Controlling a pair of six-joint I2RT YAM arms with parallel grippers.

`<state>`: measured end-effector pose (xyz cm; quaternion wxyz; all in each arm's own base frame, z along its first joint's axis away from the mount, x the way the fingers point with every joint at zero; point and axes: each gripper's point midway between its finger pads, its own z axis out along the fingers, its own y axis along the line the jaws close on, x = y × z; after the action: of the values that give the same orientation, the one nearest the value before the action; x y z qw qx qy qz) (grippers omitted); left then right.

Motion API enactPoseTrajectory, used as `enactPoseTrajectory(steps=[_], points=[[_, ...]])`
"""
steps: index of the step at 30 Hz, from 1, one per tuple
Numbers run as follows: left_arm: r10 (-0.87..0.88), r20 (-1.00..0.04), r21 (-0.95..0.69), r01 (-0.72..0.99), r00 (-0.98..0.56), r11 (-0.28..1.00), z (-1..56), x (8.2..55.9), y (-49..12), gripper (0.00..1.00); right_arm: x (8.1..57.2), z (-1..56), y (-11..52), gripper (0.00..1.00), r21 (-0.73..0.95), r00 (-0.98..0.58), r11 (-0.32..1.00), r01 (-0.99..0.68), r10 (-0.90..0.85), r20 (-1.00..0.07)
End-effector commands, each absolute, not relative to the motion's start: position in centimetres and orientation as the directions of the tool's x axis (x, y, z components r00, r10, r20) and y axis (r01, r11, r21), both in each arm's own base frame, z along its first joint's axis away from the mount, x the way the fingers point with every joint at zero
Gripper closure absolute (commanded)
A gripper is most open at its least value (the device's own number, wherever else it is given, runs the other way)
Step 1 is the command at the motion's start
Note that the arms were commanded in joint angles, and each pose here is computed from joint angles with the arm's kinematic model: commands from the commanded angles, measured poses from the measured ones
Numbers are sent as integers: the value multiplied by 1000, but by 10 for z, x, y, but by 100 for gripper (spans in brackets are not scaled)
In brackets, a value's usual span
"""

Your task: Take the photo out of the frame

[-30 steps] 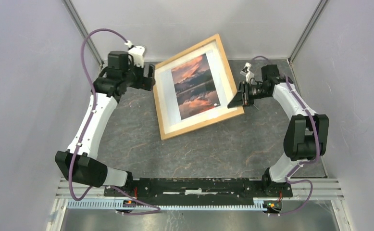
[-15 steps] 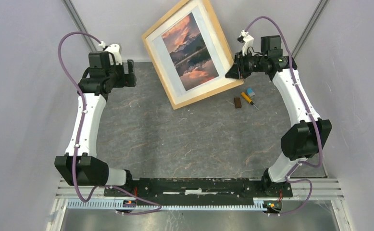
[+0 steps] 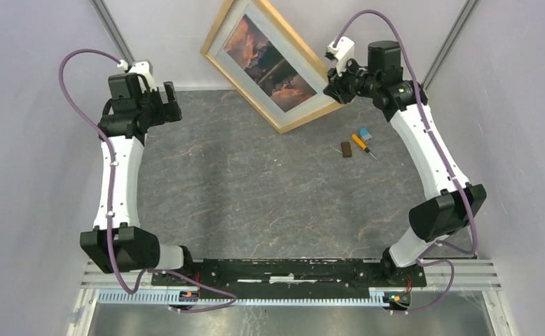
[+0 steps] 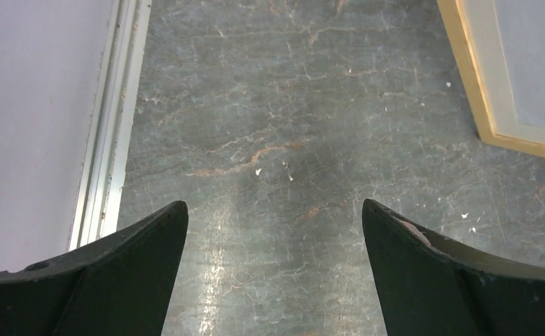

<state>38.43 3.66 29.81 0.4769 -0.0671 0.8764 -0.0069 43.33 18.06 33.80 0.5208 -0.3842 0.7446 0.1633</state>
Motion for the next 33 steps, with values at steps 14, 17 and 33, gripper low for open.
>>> enactPoseTrajectory(steps=[14,17,33], points=[[-219,-879,-125,-238,-423,963,338,397,86,0,371,366,227,100,-807,463,407,-427,-669,-582],[-221,-875,-131,-228,-431,965,334,397,84,0,349,334,238,100,-844,550,346,-409,-645,-531],[-114,-812,-79,-86,-572,993,267,365,64,0,250,127,232,68,-855,664,46,-516,-610,-433]])
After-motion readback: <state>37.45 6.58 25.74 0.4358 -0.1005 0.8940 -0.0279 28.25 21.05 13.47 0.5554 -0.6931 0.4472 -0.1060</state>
